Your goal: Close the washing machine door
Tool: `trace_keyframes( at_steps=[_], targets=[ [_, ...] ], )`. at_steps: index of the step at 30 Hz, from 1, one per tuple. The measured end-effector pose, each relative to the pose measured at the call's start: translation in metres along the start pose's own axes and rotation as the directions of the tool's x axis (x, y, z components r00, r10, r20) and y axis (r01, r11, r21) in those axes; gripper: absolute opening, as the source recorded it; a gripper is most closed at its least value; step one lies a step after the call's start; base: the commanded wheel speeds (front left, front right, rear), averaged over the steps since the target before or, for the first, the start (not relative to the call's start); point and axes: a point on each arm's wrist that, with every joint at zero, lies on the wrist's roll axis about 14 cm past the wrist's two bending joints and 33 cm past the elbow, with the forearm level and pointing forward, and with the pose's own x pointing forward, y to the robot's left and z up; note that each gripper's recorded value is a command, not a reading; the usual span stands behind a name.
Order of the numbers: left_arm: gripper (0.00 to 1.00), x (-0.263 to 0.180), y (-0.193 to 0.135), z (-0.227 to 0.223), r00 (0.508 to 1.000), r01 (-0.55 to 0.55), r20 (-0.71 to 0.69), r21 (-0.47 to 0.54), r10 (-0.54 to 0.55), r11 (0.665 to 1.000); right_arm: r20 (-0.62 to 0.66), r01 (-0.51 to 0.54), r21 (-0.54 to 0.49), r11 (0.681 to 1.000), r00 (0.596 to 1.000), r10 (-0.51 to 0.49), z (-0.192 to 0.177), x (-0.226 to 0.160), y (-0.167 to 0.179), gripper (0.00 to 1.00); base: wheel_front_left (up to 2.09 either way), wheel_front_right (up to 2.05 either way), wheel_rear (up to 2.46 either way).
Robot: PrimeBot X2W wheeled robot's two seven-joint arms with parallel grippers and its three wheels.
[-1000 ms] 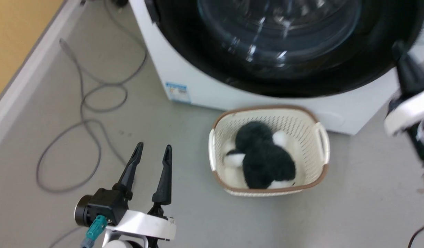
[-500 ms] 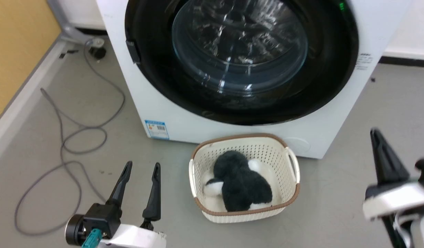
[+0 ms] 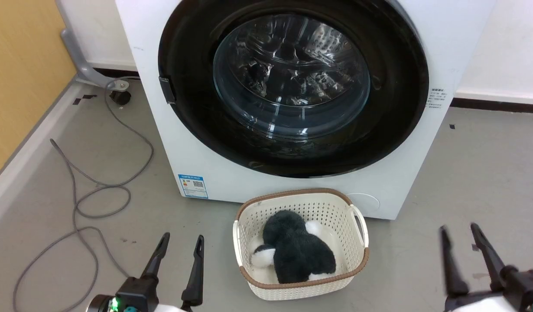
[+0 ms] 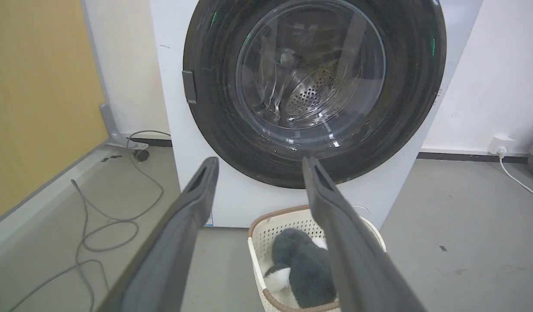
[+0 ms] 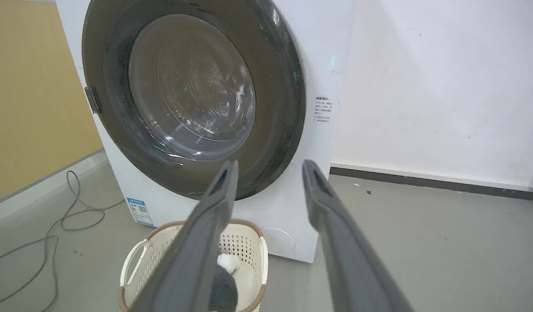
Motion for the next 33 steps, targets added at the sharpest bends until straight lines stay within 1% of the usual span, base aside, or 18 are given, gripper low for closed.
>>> trace_keyframes(
  at_steps=[6, 12, 22, 23, 33],
  targets=[
    [1.0, -0.005, 0.001, -0.003, 1.0, -0.001, -0.011, 0.014, 0.002, 1.0, -0.021, 0.004, 0.014, 1.0, 1.0, -0.004, -0.007, -0.009, 0.004, 1.0, 0.0, 0.0, 0.0],
    [1.0, -0.006, 0.002, -0.004, 1.0, -0.003, -0.014, 0.03, 0.003, 1.0, 0.004, 0.007, 0.016, 1.0, 1.0, -0.007, 0.0, -0.008, 0.004, 1.0, 0.0, 0.0, 0.0],
    [1.0, -0.005, 0.002, -0.002, 1.0, -0.002, -0.006, 0.029, 0.002, 1.0, 0.017, 0.007, 0.022, 1.0, 1.0, -0.007, 0.004, -0.007, 0.004, 1.0, 0.0, 0.0, 0.0],
    [0.0, -0.005, 0.002, -0.002, 1.0, -0.002, -0.008, 0.029, 0.002, 1.0, 0.017, 0.007, 0.023, 1.0, 1.0, -0.007, 0.004, -0.007, 0.004, 0.0, 0.0, 0.0, 0.0],
    [0.0, -0.003, 0.001, -0.003, 1.0, 0.0, -0.018, 0.03, 0.0, 1.0, 0.006, 0.009, 0.022, 1.0, 1.0, -0.009, 0.003, -0.008, 0.004, 0.0, 0.0, 0.0, 0.0]
  ],
)
